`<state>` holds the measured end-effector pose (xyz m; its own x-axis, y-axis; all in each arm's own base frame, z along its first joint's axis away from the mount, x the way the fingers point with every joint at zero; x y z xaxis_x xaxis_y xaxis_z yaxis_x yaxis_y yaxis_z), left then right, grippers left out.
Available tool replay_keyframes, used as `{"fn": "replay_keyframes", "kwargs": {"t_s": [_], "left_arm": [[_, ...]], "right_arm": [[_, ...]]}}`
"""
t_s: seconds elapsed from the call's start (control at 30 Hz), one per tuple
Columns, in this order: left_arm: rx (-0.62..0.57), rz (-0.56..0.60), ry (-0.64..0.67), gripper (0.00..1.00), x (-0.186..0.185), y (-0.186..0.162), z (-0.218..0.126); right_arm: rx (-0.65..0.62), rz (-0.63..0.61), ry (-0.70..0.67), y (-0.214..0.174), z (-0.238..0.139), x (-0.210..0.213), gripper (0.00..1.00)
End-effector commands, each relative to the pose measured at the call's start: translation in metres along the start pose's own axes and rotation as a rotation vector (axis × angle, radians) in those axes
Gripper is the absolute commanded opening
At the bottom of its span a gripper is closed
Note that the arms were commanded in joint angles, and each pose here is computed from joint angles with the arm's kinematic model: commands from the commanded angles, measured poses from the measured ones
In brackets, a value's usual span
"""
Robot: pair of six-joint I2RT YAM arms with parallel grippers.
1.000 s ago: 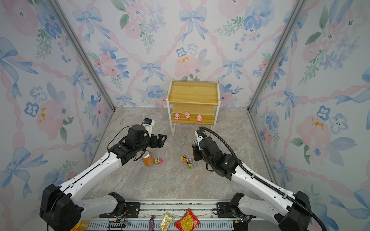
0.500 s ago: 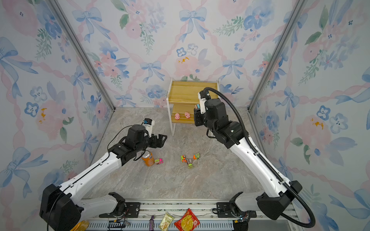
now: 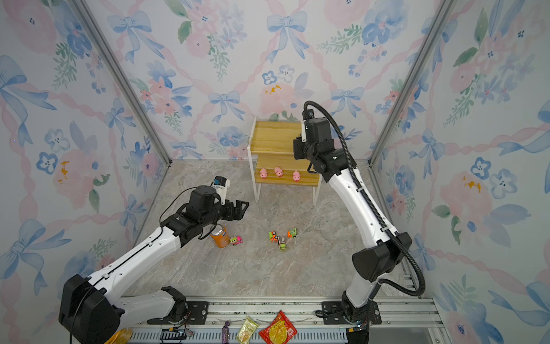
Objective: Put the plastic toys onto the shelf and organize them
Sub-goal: 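Carry the teal-and-pink truck with the right gripper over the upper shelf tier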
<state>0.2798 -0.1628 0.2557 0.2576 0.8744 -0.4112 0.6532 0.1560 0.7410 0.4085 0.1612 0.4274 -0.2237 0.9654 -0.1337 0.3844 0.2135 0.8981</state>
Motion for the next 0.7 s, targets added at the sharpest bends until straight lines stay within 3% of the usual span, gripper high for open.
{"fn": "replay_keyframes", "kwargs": {"t_s": [0.0, 0.67], "left_arm": [[-0.026, 0.010, -0.029, 0.95, -0.004, 0.006, -0.006], [-0.018, 0.010, -0.022, 0.95, -0.003, 0.004, -0.003]], "right_arm": [[0.024, -0.013, -0.033, 0.001, 0.002, -0.011, 0.32], [0.076, 0.007, -0.082, -0.013, 0.030, -0.037, 0.32]]}}
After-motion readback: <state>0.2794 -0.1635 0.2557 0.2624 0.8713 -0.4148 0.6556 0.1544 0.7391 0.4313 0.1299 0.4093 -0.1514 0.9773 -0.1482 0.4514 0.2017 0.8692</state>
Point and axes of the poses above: each gripper's point midway between its finger pads, its own z axis out along the fingers, its own x axis along the line the jaws close on, y = z × x, the point moved 7 cm from there along -z, back along the fingers, and after that the axes turned 7 degrees about -z, right-handed, at the moved point
